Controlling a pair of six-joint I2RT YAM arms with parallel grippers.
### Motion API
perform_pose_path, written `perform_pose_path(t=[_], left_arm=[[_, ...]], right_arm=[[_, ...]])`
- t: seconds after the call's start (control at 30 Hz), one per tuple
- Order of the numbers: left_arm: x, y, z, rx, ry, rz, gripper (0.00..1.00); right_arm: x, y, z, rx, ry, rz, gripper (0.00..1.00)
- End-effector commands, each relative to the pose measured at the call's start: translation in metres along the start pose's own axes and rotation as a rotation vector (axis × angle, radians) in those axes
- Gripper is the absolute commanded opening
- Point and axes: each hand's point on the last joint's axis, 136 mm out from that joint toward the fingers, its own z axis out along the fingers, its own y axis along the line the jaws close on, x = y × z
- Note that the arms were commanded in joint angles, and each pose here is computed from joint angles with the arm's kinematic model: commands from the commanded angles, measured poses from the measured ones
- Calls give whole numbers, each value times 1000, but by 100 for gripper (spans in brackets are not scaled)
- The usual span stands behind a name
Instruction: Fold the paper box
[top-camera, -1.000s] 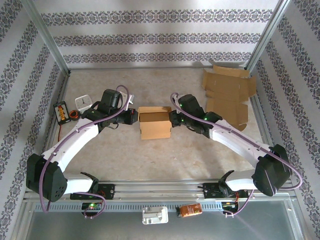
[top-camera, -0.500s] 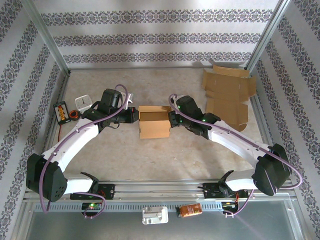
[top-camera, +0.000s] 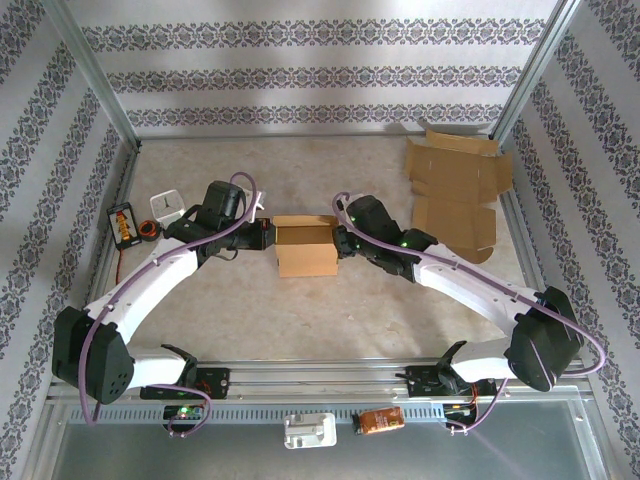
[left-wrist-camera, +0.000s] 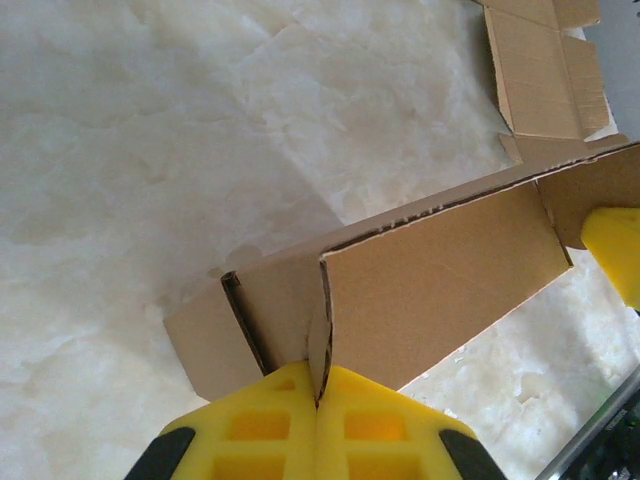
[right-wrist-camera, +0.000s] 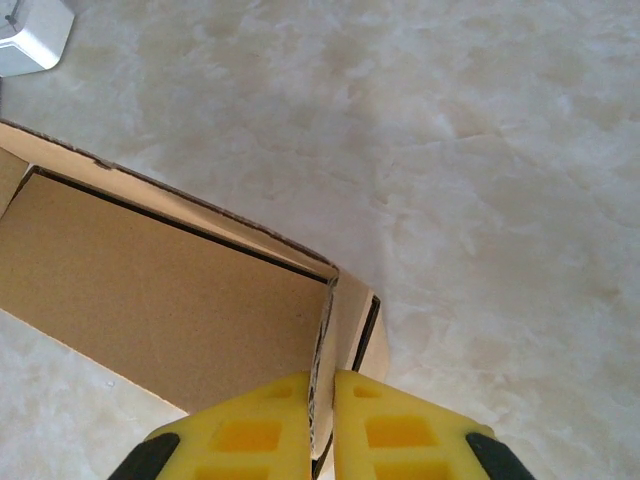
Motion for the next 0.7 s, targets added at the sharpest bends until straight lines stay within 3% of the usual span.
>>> perform_pose_path(t=[0.0,0.3,0.67], left_arm=[[41,16,6,-91,152,18,0],[25,16,-12,-133,68,68,0],[39,10,9,-55,146,0,0]], right_arm=[[52,-1,11,14,167,-31,12],[50,-3,9,28,164,-51,12],[53,-1,11,21,169,-37,12]])
